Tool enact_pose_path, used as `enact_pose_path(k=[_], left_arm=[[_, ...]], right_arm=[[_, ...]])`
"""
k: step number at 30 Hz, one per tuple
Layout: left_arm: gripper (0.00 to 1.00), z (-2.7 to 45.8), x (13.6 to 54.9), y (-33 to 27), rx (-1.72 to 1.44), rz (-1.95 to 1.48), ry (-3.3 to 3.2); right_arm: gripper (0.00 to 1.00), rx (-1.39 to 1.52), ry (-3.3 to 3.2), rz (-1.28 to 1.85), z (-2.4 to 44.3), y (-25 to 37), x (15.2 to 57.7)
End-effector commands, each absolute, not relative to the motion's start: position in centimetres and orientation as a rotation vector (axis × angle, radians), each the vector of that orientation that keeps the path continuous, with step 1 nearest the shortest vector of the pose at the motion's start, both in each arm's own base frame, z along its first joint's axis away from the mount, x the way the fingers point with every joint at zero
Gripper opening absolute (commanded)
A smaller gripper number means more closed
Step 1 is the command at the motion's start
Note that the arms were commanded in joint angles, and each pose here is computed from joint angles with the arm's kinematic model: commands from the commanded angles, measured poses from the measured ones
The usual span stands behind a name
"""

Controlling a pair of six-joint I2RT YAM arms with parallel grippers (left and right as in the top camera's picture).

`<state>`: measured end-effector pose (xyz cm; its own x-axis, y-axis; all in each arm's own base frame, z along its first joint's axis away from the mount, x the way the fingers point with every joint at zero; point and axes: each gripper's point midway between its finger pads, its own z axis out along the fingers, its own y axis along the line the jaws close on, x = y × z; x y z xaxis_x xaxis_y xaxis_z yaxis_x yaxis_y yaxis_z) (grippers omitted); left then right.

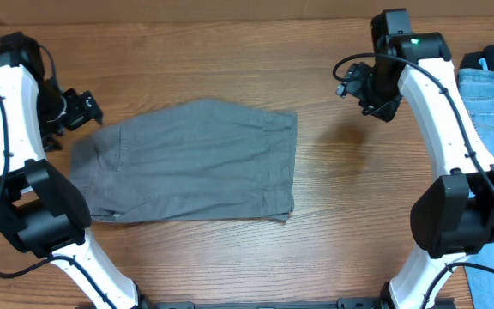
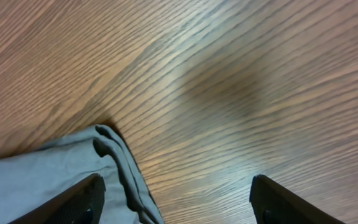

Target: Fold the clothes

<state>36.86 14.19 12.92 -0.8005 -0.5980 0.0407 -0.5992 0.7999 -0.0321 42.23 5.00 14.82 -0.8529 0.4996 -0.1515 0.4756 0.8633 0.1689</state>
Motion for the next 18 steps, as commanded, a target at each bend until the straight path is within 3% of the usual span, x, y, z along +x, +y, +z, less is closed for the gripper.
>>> enact_pose_path(k=[1,2,3,4,5,6,13,18], left_arm=[[0.92,14.0,35.2,17.0,1.063,-0.004,-2.930],[0.86,13.8,35.0,16.7,1.053,0.051,-2.921],[0.74,13.7,34.9,15.9,1.010,0.137,-2.919],[0.50,13.6,34.8,15.3,0.975,0.193,-2.920],[0.15,13.4,34.8,14.1,0.921,0.284,-2.916],[0.04,13.3,34.9,13.2,0.888,0.345,-2.909],[0.04,11.2,33.1,5.2,0.592,0.440,-2.787],[0.04,9.8,31.4,2.3,0.486,0.273,-2.723]], right_arm=[[0.78,0.727,2.808,0.214,16.0,5.1,42.8],[0.66,0.724,2.807,0.228,16.1,5.3,42.8],[0.35,0.717,2.812,0.273,16.1,5.9,42.9],[0.11,0.706,2.821,0.314,16.2,6.5,42.8],[0.04,0.627,2.848,0.418,16.4,8.0,42.6],[0.04,0.536,2.870,0.499,16.6,9.5,42.3],[0.04,0.175,3.074,0.583,15.2,18.3,36.3],[0.04,0.164,3.194,0.509,12.2,20.4,32.7]])
